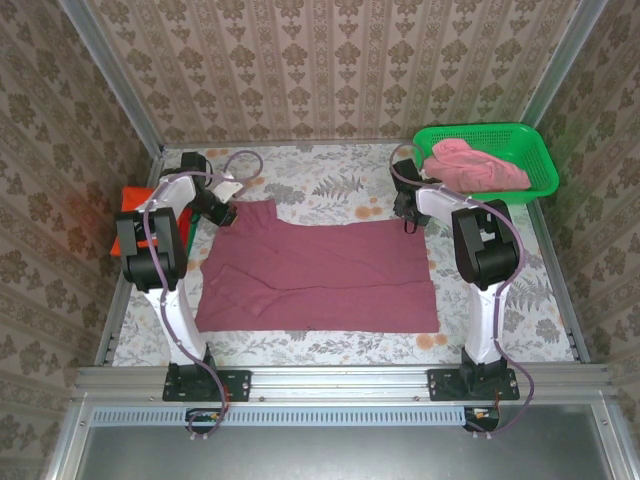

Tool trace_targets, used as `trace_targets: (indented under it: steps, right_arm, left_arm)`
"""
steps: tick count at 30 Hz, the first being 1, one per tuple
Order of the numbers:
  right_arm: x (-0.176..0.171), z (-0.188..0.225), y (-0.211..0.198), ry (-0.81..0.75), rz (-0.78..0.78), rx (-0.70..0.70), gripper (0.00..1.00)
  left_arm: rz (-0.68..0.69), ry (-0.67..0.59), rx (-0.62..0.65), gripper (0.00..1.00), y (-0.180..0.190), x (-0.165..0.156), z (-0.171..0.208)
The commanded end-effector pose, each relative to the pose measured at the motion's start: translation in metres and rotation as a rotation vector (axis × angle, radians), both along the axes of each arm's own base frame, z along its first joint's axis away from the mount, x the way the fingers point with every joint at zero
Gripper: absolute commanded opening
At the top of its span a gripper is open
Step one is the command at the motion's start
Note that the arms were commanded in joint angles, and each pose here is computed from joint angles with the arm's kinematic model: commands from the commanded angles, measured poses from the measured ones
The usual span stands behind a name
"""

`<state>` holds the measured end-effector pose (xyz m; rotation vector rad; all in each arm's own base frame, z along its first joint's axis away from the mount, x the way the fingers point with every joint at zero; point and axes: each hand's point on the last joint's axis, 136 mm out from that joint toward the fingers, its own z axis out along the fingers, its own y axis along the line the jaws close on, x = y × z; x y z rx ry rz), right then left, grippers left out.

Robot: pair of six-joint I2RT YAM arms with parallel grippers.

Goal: Fold and stack the t-shirts

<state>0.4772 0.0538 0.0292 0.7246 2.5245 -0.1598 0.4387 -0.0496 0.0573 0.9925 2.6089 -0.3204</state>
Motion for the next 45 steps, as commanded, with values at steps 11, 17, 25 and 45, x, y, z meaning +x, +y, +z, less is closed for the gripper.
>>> trace_targets:
  steps: [11,17,25,45]
  right_arm:
    - [-0.014,-0.006,0.006,0.133,0.153,-0.133,0.39]
    - [-0.004,0.031,0.019,-0.007,0.178,-0.150,0.42]
    - [-0.040,0.032,0.043,-0.022,0.203,-0.129,0.45]
    - [-0.236,-0.023,0.110,0.147,0.457,-0.011,0.43]
  left_arm:
    - [-0.030,0.034,-0.032,0.00,-0.007,-0.005,-0.007]
    - [-0.028,0.023,-0.036,0.00,-0.007,-0.003,-0.004]
    - [-0.027,0.026,-0.035,0.00,-0.007,-0.004,-0.007]
    - [-0.025,0.021,-0.069,0.00,-0.013,-0.003,0.001]
